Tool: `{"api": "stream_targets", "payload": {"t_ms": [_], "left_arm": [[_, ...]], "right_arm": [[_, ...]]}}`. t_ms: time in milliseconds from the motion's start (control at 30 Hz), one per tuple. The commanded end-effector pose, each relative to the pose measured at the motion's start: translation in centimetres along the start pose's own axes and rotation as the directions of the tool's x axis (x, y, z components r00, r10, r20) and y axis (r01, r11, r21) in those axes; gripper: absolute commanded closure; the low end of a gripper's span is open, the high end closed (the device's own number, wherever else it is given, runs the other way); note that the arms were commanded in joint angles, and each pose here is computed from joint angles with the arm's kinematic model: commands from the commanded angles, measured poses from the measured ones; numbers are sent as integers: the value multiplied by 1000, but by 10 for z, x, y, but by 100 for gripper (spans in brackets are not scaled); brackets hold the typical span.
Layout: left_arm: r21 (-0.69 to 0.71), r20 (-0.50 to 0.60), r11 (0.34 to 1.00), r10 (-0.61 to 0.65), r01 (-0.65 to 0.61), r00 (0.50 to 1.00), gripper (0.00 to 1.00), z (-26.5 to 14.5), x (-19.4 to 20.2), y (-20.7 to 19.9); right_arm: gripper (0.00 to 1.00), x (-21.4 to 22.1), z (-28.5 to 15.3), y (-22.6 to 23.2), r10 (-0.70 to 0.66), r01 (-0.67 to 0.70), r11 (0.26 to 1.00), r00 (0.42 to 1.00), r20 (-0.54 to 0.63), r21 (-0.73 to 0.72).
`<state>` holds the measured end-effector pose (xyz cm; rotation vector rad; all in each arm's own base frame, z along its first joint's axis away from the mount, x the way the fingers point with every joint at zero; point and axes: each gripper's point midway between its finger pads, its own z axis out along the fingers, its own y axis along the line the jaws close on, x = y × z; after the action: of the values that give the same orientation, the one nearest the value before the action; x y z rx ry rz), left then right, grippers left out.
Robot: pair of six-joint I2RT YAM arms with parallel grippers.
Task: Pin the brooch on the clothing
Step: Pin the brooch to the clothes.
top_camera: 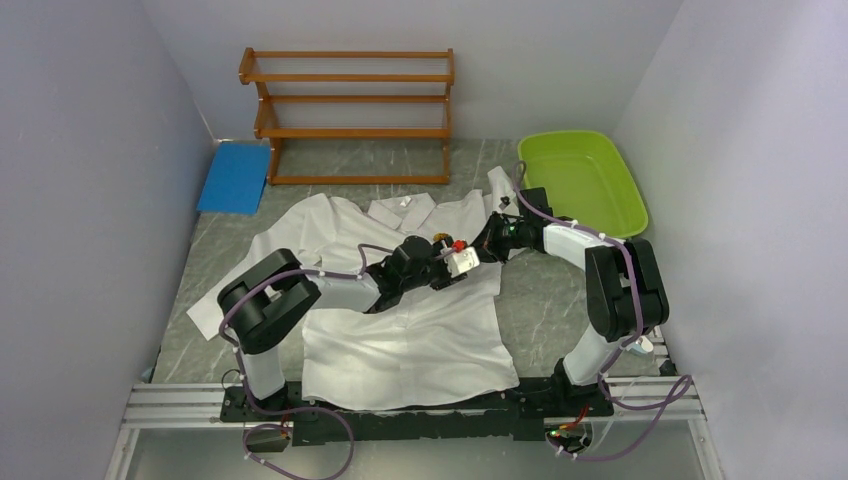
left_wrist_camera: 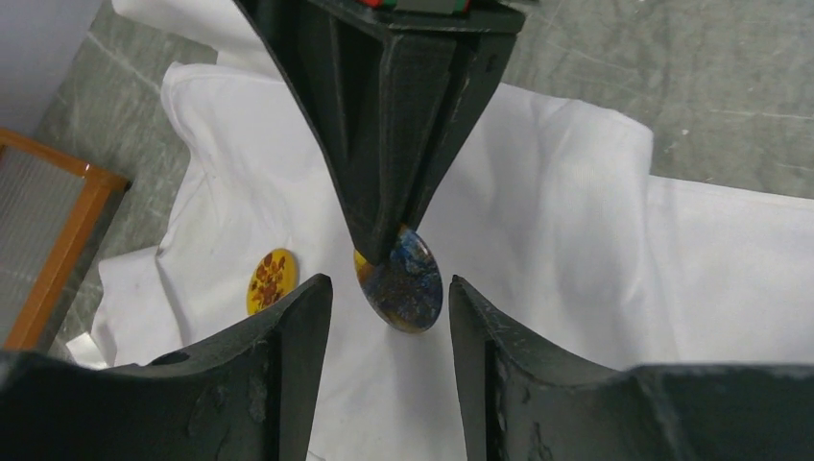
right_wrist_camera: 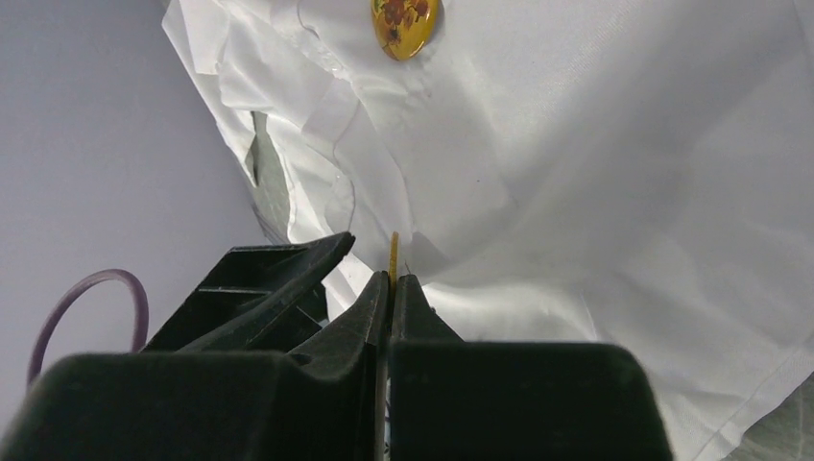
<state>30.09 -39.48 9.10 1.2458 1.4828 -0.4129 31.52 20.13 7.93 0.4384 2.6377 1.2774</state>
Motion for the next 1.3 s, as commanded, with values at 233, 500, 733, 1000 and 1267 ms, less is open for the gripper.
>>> {"api": "stream_targets", "payload": {"t_ms": [233, 500, 733, 1000, 1267], "left_arm": [[-83, 21, 996, 26, -24, 999, 79, 4, -20, 20], [-48, 41, 998, -25, 27, 999, 97, -5, -32, 16], [7, 41, 994, -106, 106, 993, 97, -13, -45, 8], [31, 25, 975, -221, 220, 975, 97, -23, -55, 4], [88, 80, 927, -371, 364, 925, 97, -37, -71, 1]], "right_arm": [[100, -15, -13, 28, -65, 68, 996, 997, 49, -55], [94, -23, -25, 49, -174, 184, 979, 980, 99, -94], [86, -31, -49, 74, -279, 309, 945, 933, 229, -108], [54, -29, -85, 98, -392, 458, 885, 831, 394, -86], [30, -21, -116, 116, -470, 568, 822, 726, 501, -51]]}}
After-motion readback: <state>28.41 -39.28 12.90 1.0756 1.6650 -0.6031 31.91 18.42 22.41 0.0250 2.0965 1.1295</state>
